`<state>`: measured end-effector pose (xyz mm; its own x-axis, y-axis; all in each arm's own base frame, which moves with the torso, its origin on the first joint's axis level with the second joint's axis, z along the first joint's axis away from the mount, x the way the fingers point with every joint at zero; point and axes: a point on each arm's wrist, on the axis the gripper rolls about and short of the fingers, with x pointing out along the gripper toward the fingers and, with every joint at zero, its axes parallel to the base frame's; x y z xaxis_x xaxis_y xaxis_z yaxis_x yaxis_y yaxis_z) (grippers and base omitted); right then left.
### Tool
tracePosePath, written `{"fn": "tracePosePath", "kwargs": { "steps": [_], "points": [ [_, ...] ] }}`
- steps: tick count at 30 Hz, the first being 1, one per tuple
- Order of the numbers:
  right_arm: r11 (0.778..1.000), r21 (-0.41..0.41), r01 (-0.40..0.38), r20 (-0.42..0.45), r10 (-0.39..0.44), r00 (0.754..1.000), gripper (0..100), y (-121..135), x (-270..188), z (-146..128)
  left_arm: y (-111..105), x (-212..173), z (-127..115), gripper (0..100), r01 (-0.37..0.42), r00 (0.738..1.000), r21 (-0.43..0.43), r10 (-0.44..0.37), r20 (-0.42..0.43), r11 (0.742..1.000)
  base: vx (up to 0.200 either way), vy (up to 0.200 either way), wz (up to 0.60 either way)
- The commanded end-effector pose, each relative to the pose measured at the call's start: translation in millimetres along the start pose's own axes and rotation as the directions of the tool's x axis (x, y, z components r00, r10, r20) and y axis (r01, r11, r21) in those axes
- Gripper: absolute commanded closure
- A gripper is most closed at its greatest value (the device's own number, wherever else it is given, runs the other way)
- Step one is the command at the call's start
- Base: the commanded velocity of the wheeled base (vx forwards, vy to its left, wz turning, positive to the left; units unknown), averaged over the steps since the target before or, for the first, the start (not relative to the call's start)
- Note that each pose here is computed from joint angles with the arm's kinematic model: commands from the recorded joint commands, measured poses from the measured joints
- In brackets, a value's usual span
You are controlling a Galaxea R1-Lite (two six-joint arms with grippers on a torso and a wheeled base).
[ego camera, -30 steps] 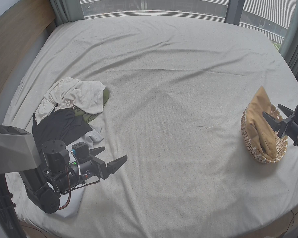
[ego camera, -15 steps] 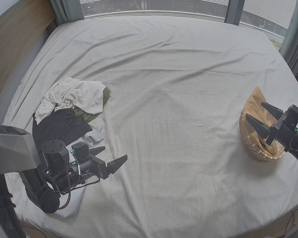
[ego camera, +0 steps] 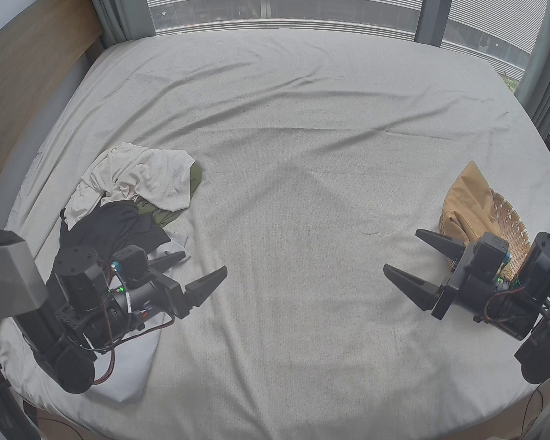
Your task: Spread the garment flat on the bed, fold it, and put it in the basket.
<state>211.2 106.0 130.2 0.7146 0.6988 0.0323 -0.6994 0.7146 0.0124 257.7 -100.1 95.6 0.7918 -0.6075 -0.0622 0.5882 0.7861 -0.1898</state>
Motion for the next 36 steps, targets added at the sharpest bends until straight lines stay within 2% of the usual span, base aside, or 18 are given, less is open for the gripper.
{"fn": "tracePosePath", "kwargs": {
  "steps": [1,5,7,8,10,11,14,16,18,23,32,36],
  "points": [
    [1.0,-0.007,-0.026,0.08,0.026,0.996,0,23.4,-10.2,19.7,-25.7,-46.0,46.4,0,0.035,0.984,0.047,-0.043,0.173,0.998,0.0,0.0,0.0],
    [1.0,-0.013,-0.011,0.11,0.012,0.994,0,28.2,-30.5,28.3,-35.6,-78.8,49.2,0,0.031,0.979,0.051,-0.04,0.197,0.998,0.0,0.0,0.0],
    [1.0,-0.013,-0.011,0.11,0.012,0.994,0,28.2,-30.5,28.3,-35.6,-78.8,49.2,0,0.031,0.979,0.051,-0.04,0.197,0.998,0.0,0.0,0.0],
    [1.0,-0.016,0.011,0.12,-0.009,0.993,0,31.0,-54.4,29.5,-43.2,-108.3,47.7,0,0.023,0.977,0.055,-0.034,0.212,0.998,0.0,0.0,0.0],
    [1.0,-0.016,0.018,0.117,-0.016,0.993,0,31.3,-60.4,28.6,-46.5,-123.1,40.8,0,0.02,0.98,0.049,-0.029,0.195,0.999,0.0,0.0,0.0],
    [0.999,-0.018,0.046,0.121,-0.044,0.992,0,32.7,-80.3,28.0,-48.0,-128.1,42.3,0,0.017,0.979,0.047,-0.026,0.202,0.999,0.0,0.0,0.0],
    [0.998,-0.014,0.059,0.12,-0.057,0.991,0,37.2,-98.1,31.5,-52.6,-143.1,43.5,0,-0.014,0.98,0.026,0.008,0.198,1.0,0.0,0.0,0.0],
    [0.997,-0.01,0.076,0.123,-0.074,0.99,0,40.2,-108.9,34.3,-55.9,-152.0,42.6,0,-0.012,0.983,0.021,0.008,0.185,1.0,0.0,0.0,0.0],
    [0.996,-0.002,0.089,0.112,-0.088,0.99,0,44.2,-122.4,35.8,-58.1,-162.8,34.1,0,-0.026,0.994,0.003,0.025,0.107,1.0,0.0,0.0,0.0],
    [0.991,0.023,0.132,0.115,-0.134,0.984,0,48.0,-144.7,35.9,-65.2,-193.4,18.9,0,-0.04,0.999,-0.026,0.041,0.018,0.999,0.0,0.0,0.0],
    [0.979,0.041,0.199,0.126,-0.203,0.971,0,57.0,-179.2,28.3,-74.4,-235.4,-1.3,0,-0.057,0.998,-0.035,0.058,0.02,0.998,0.0,0.0,0.0],
    [0.965,0.037,0.26,0.136,-0.262,0.955,0,61.2,-193.7,23.7,-76.4,-246.9,-9.9,0,-0.064,0.997,-0.041,0.065,0.029,0.997,0.0,0.0,0.0]
  ]
}}
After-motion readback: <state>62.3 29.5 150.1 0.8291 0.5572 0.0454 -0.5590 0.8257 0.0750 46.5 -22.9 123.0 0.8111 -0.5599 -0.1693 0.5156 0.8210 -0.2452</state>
